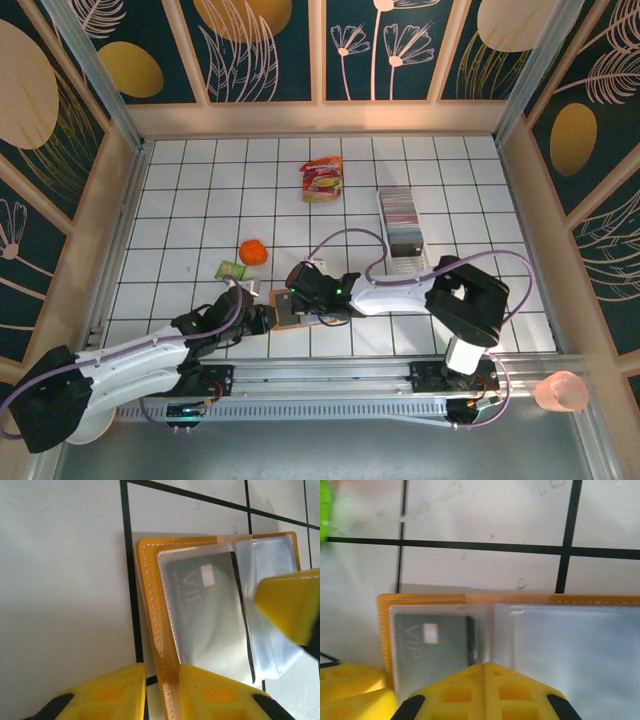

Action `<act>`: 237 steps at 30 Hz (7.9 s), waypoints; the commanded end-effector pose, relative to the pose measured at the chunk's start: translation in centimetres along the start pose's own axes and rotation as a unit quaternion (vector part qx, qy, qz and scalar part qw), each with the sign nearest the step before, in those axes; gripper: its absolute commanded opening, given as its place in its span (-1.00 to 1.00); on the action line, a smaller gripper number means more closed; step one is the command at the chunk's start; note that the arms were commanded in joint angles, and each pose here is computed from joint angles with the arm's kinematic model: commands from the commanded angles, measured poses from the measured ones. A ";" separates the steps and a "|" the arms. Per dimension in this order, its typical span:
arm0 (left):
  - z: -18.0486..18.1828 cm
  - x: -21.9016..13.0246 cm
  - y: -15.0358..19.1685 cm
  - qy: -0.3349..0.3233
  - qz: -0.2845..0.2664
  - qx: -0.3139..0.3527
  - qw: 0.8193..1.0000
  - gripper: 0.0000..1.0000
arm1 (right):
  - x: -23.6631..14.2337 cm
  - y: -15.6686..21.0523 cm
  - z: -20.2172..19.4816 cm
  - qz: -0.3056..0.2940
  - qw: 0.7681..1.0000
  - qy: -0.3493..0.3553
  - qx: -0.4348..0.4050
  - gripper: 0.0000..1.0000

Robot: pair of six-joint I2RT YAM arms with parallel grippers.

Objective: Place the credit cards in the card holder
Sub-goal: Insert the credit card into the card slot, then flip over the card slot in the card holder, then pick up several credit cards from the storage box.

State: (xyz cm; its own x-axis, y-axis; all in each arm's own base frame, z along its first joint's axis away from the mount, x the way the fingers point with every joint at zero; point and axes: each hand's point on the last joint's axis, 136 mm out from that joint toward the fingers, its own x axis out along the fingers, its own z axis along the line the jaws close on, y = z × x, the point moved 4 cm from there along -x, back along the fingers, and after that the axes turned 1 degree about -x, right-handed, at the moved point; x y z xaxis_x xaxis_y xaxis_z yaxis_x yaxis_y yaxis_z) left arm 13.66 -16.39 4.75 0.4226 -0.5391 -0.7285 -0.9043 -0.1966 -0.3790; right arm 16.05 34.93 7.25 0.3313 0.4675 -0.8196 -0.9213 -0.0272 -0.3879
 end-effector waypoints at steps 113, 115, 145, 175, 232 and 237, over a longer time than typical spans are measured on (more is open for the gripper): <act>0.1 -4.5 -4.2 -0.026 -0.148 -0.084 0.985 -0.50 | -16.5 -8.6 5.5 -0.282 0.929 -0.096 -0.217 -0.07; -0.7 -4.1 -4.2 -0.013 -0.135 -0.070 0.988 -0.40 | -18.4 -9.5 4.6 -0.313 0.895 -0.064 -0.311 -0.04; -3.2 -1.7 -3.1 0.041 -0.066 0.014 0.997 0.19 | -13.3 -15.1 -22.8 0.040 0.626 0.219 -0.748 0.91; -2.3 -1.1 -2.3 0.035 -0.056 0.002 0.998 0.23 | -9.7 -16.9 -23.7 0.051 0.607 0.228 -0.760 0.44; -2.4 -1.0 -2.0 0.044 -0.048 -0.017 0.998 0.18 | -11.7 -17.2 -22.9 0.035 0.602 0.239 -0.761 -0.49; -2.3 -1.0 -2.0 0.045 -0.048 -0.018 0.998 0.18 | -12.0 -17.3 -22.9 0.033 0.603 0.242 -0.759 -0.49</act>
State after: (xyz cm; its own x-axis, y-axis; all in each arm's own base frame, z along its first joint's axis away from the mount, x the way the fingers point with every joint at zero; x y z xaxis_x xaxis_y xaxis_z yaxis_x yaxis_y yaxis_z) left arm 15.06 -17.16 7.58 0.5044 -0.5683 -0.6501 -0.8607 -0.2700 -0.4317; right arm 30.87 9.27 11.04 0.5674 0.1087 -0.8163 0.2006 -0.9796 0.0090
